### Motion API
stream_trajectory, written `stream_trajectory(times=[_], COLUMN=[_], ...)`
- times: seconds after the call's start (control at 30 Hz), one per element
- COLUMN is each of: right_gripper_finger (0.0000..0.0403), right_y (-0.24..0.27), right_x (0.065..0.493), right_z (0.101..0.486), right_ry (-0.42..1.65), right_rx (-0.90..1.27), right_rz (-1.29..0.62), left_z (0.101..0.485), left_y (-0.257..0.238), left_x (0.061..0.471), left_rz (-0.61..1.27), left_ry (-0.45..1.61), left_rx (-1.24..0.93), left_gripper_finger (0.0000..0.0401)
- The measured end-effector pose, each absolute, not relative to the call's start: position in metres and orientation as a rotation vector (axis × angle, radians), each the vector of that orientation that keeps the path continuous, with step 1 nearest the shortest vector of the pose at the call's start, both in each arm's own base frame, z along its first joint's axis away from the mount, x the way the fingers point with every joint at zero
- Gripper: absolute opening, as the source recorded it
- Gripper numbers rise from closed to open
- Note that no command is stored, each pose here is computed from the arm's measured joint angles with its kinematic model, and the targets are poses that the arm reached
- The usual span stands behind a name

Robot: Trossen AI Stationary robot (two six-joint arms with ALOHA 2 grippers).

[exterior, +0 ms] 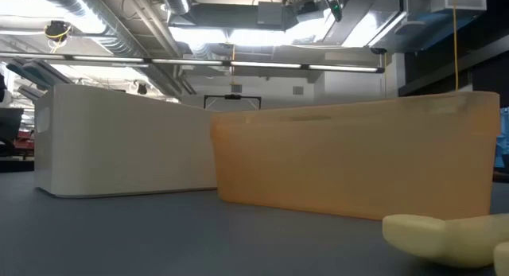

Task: Sort silverware by color (type)
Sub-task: Put the yellow knife into the blue bin

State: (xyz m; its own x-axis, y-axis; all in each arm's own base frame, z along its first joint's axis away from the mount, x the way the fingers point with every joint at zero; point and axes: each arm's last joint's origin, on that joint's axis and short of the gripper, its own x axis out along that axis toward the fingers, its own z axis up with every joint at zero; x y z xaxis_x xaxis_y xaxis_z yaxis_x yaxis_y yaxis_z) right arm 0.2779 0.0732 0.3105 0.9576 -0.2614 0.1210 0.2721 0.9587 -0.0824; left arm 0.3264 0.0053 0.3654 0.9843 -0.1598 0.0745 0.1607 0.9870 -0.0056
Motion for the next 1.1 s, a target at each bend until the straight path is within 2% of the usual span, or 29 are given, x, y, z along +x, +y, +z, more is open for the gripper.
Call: stream_trajectory(times=[1.1], right_gripper_finger=[0.0004], right_y=[0.070], right_x=[0.280], right_z=[0.307], right_ry=[-0.084], right_rx=[-0.114], right_rz=[-0.219], left_z=[0.366], left_y=[-0.005], left_x=[0.327], left_rz=[-0.097], left_ry=[-0.087], left_rx=[-0.012], left_gripper_finger=[0.0137])
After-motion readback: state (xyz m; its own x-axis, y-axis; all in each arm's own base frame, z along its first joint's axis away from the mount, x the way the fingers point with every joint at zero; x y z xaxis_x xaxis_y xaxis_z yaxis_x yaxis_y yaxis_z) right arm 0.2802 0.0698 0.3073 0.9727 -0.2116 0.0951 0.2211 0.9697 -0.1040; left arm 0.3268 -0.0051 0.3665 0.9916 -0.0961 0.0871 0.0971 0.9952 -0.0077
